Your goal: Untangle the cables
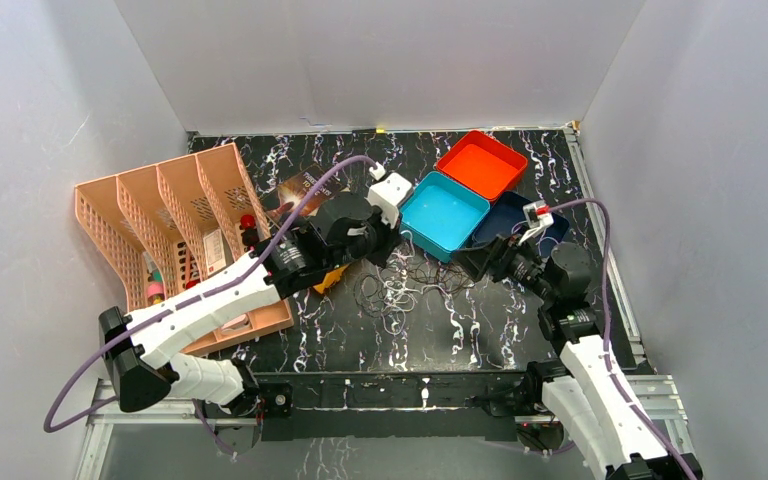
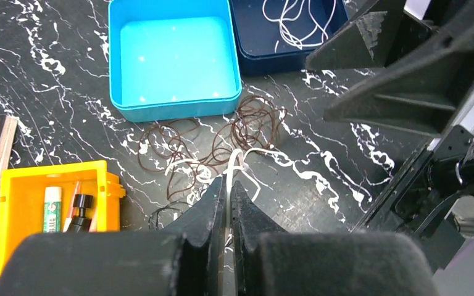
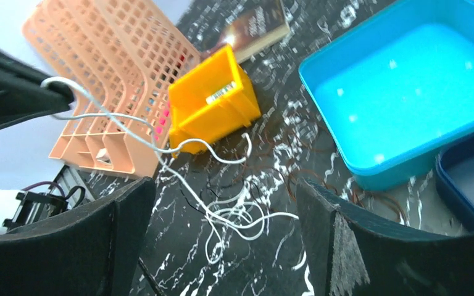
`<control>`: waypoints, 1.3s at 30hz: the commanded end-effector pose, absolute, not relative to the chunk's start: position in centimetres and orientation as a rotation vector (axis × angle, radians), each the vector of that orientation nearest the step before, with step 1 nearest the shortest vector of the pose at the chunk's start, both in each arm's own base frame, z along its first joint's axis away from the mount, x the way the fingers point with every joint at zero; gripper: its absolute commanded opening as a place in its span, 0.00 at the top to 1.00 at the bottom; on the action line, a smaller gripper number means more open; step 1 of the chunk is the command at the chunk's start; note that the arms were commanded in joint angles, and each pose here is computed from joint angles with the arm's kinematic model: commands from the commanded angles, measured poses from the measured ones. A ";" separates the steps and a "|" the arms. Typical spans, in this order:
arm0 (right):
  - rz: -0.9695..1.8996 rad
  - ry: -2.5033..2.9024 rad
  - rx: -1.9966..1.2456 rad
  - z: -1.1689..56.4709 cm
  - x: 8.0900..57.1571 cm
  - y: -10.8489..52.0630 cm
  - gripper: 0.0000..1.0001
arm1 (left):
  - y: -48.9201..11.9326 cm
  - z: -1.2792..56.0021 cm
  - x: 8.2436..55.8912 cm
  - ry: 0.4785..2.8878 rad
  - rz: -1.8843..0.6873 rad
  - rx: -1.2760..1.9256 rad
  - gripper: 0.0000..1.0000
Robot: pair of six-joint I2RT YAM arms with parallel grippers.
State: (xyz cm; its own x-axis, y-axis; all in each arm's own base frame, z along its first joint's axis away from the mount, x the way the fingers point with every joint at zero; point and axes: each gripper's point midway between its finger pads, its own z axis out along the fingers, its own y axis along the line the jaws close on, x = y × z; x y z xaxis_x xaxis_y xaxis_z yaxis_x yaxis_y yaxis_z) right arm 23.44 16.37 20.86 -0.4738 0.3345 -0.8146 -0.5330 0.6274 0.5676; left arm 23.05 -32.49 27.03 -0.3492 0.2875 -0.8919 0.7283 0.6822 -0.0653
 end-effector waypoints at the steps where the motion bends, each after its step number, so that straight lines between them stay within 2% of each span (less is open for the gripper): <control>1: 1.071 1.496 -0.351 27.2 22.4 18.0 0.07 | -31.7 30.3 23.2 1.894 -0.589 0.691 1.00; 8: 1.020 1.403 -0.485 30.2 22.3 20.8 0.02 | -31.6 32.6 23.6 1.852 -0.602 0.655 1.00; 14: 0.980 1.305 -0.577 31.2 22.0 24.5 0.02 | -31.3 34.4 24.0 1.828 -0.603 0.594 1.00; 24: 0.807 0.928 -0.652 34.1 22.5 26.7 0.02 | -30.3 37.9 23.4 1.756 -0.666 0.513 1.00; 39: 0.886 0.842 -0.715 35.8 23.0 31.5 0.02 | -30.0 41.5 23.0 1.674 -0.734 0.462 1.00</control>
State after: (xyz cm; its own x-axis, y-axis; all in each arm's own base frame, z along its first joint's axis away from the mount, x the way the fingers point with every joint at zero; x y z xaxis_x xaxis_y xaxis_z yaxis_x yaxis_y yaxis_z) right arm 24.18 30.71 30.76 0.2585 0.2617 -0.9299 -0.8788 0.4633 -0.1140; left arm 23.41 -30.72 37.69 -0.2805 0.0062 -0.9598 0.6511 0.7360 -0.1855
